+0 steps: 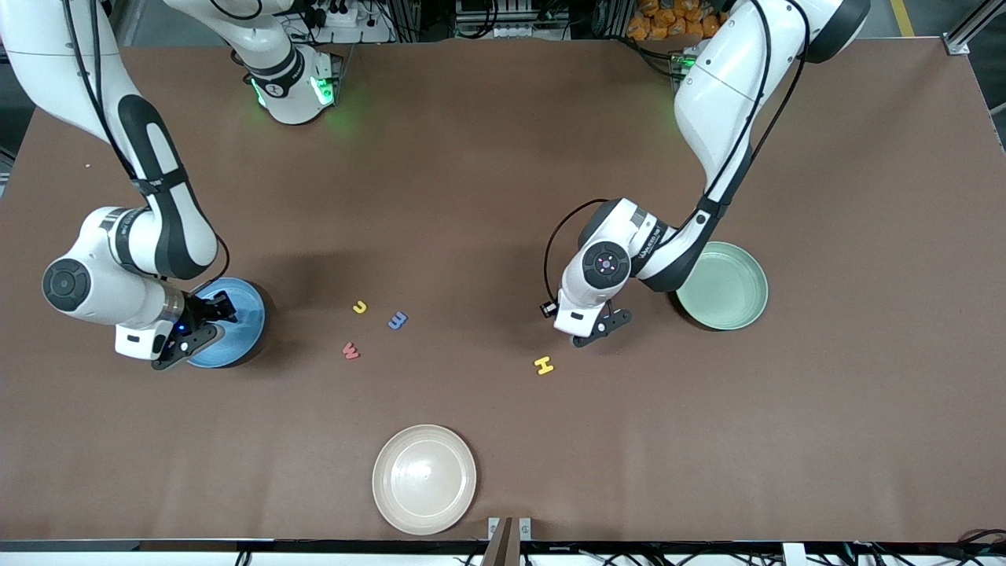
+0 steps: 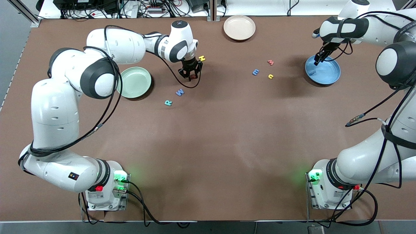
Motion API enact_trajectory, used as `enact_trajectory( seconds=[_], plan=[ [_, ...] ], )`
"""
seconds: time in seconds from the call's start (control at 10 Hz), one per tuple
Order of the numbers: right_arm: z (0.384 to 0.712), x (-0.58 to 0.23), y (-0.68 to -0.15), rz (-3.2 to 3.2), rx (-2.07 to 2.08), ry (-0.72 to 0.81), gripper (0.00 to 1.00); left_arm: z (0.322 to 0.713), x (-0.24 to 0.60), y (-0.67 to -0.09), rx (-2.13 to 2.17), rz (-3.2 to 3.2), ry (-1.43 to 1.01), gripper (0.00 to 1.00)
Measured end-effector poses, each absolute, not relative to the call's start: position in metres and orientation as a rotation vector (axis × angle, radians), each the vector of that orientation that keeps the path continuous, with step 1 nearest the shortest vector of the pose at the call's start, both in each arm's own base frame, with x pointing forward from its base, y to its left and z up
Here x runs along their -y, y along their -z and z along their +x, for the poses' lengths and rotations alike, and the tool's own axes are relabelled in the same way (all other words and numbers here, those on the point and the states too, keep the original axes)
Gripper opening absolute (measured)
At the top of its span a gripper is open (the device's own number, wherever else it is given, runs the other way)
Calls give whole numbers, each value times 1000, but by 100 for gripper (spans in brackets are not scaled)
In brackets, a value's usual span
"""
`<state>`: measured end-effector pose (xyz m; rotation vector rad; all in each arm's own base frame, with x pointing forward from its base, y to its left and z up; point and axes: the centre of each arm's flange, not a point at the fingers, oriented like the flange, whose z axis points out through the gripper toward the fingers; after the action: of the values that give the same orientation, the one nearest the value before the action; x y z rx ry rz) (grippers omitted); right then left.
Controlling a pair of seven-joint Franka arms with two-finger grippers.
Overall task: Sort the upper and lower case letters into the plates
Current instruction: 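Place the blue a on the blue plate with the right gripper, then grasp the yellow n with the right gripper while the left gripper lifts Q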
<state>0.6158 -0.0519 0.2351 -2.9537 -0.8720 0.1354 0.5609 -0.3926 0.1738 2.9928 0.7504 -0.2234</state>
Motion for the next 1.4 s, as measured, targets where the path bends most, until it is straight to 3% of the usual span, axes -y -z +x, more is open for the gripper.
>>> enact_trajectory(
  seconds=[0.2,0.3,0.8,1.3,1.4],
  plan=[
    [618,39,-236,-2945,902,-125,81,561,393,-174,-750,2993,223,41],
    [621,25,-238,-2940,924,-115,99,561,393,-174,-750,2993,223,39],
    [612,-134,-230,-2996,816,-101,100,561,393,-175,-750,2993,223,33],
    [591,-169,-186,-2962,970,-80,100,561,393,-175,-749,2993,222,11],
    [582,-178,-179,-2954,1003,-69,100,561,393,-175,-749,2993,222,11]
  ],
)
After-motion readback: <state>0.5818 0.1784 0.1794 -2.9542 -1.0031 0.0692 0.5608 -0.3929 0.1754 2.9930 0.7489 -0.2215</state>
